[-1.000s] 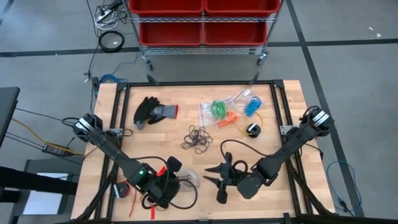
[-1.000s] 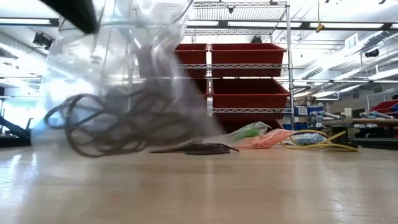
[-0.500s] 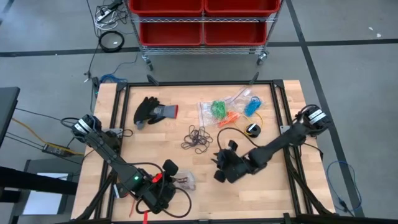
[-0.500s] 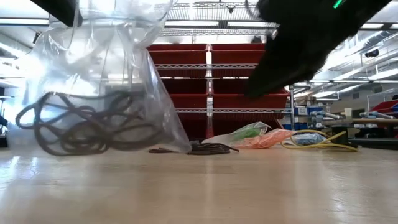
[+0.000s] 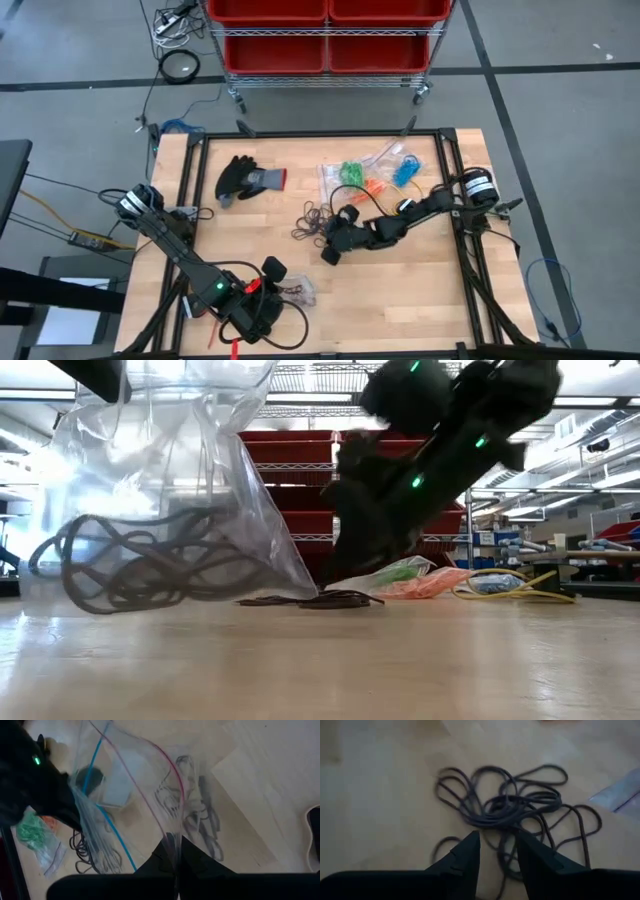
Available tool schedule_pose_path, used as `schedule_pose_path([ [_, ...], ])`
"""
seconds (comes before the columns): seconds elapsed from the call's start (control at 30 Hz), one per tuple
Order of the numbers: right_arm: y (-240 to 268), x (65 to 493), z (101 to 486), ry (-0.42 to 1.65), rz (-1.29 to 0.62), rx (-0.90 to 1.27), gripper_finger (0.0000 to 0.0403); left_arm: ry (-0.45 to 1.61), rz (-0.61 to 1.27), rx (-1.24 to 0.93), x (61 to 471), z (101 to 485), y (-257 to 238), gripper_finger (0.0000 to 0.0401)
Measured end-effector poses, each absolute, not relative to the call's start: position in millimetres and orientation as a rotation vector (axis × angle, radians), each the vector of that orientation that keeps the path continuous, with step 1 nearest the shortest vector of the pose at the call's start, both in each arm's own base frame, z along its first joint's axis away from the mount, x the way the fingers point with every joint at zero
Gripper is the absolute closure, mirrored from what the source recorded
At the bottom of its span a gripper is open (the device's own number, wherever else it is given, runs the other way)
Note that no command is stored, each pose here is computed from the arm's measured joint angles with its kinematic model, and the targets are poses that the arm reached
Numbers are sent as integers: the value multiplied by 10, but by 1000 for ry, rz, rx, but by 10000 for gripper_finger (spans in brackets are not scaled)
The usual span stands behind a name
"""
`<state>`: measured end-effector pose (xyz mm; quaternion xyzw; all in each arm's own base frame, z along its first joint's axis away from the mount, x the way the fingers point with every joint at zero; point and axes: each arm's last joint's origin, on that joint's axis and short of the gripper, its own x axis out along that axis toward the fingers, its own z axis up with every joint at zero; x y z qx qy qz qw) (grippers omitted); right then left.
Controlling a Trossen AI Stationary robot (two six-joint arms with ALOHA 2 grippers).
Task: Sort rubber bands
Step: Put the black rubber band into the transparent zip bag
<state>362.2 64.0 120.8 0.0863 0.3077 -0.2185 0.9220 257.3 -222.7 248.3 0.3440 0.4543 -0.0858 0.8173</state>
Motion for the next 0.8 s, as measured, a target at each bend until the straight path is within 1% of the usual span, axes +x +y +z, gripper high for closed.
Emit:
schedule_pose_path([
  [0.13, 474, 3750, 1011, 679, -452, 258, 270, 965, -186, 732, 2564, 2483, -2241, 399],
  [0.27, 413, 3880, 865, 716, -406, 325, 260, 958, -186, 726, 2570, 2484, -2247, 399],
  [0.33, 404, 3907, 794, 726, -420, 344, 276, 948, -188, 718, 2580, 2486, -2256, 399],
  [0.37, 403, 3901, 782, 728, -436, 355, 293, 944, -190, 713, 2583, 2487, -2261, 399],
  [0.47, 429, 3879, 766, 740, -463, 375, 371, 949, -198, 707, 2584, 2480, -2265, 399],
  [0.5, 448, 3873, 787, 735, -471, 363, 386, 951, -199, 703, 2587, 2473, -2269, 399],
  [0.63, 528, 3808, 881, 761, -460, 334, 399, 959, -205, 701, 2590, 2457, -2274, 399],
  [0.8, 701, 3638, 1011, 862, -465, 341, 401, 963, -203, 686, 2587, 2456, -2274, 399],
])
